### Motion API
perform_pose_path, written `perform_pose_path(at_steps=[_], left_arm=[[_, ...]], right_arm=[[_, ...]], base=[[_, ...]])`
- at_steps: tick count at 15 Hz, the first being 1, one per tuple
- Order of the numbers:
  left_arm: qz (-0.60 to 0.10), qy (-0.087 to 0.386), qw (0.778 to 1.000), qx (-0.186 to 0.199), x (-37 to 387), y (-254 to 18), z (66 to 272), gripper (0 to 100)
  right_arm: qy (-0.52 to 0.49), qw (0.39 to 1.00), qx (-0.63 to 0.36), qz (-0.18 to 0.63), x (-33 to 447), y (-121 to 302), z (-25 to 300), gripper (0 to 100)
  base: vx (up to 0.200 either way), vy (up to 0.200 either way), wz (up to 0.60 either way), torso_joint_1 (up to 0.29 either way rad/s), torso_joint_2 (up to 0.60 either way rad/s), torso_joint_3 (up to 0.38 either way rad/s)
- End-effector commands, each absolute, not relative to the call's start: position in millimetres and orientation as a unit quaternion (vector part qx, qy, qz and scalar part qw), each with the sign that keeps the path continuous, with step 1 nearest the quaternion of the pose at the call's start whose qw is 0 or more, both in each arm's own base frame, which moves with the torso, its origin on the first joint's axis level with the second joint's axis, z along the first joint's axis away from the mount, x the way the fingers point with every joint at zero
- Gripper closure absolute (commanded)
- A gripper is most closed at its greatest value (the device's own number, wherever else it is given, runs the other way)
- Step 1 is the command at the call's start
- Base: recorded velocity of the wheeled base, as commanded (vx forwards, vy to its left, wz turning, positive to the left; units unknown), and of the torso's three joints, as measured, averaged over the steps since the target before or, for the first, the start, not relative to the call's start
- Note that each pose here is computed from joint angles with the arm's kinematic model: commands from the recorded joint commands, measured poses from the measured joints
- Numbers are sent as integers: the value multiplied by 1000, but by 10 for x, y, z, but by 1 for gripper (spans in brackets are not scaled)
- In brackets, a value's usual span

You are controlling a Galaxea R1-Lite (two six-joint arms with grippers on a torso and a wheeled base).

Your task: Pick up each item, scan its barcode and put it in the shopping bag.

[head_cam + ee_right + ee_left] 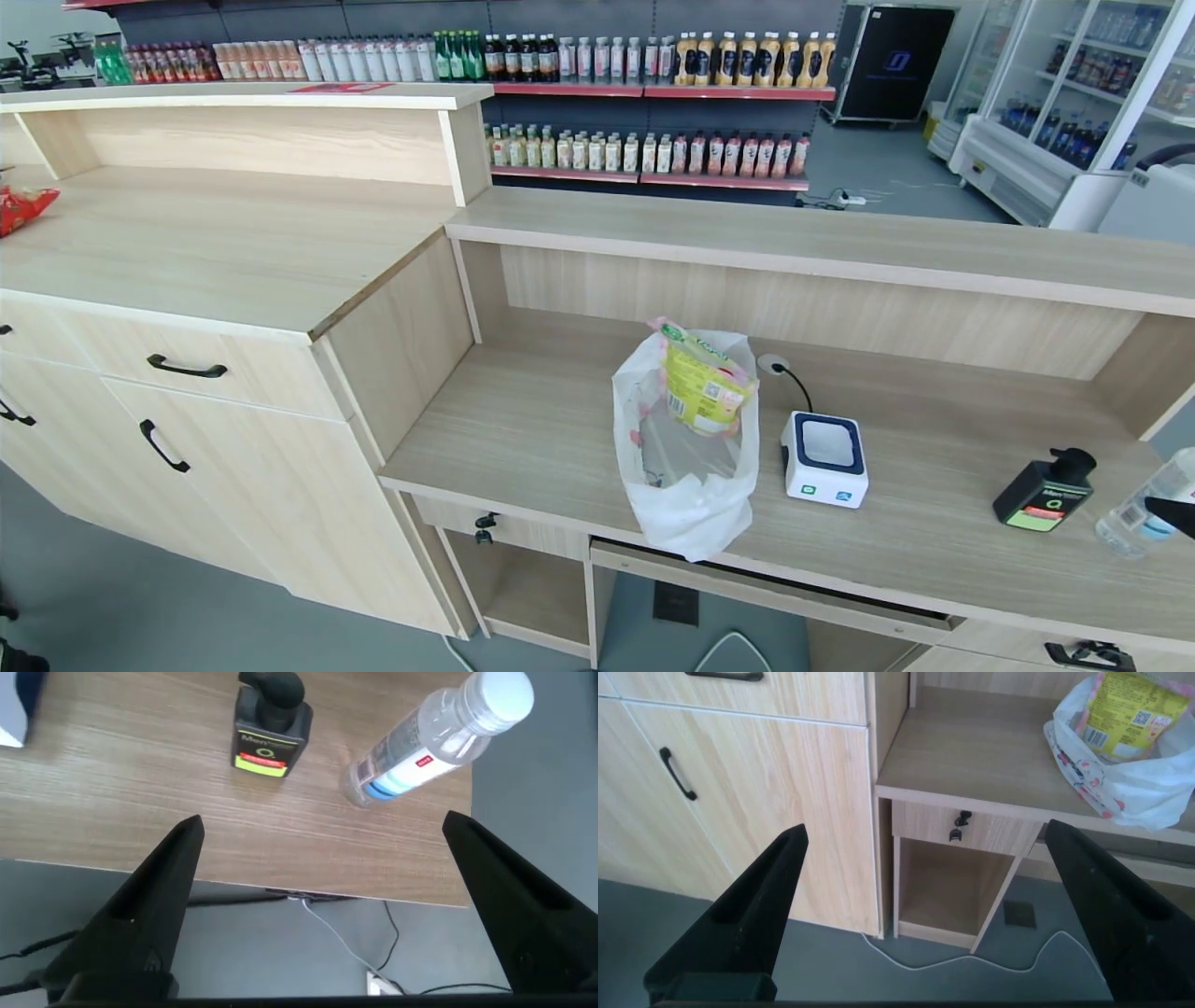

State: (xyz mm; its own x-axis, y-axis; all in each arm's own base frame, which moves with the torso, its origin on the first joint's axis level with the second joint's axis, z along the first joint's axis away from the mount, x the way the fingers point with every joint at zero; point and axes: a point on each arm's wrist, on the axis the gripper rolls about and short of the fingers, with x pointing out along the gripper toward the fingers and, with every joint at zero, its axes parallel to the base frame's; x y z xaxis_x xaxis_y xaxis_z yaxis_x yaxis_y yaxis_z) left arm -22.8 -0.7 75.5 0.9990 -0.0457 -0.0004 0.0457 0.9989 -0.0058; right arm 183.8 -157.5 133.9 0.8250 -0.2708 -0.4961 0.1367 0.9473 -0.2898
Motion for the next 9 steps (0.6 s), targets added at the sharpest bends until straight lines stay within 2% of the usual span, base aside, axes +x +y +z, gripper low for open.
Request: perform_pose_path(at_steps=[1, 5, 9], left_arm=[[-23, 1, 1000, -3, -227, -8, 755, 0], [-23, 1, 1000, -3, -227, -8, 755, 0], [-23, 1, 1000, -3, -227, -8, 755, 0]], right_arm=[[307, 937, -125, -108, 2036, -1916, 984, 0], [301, 938, -138, -100, 2315, -2113, 812, 0], [314, 934, -142, -95, 2354, -2191, 642, 0]], base=[[0, 0, 0, 0, 0, 0], [0, 0, 0, 0, 0, 0], [0, 0, 0, 0, 0, 0]])
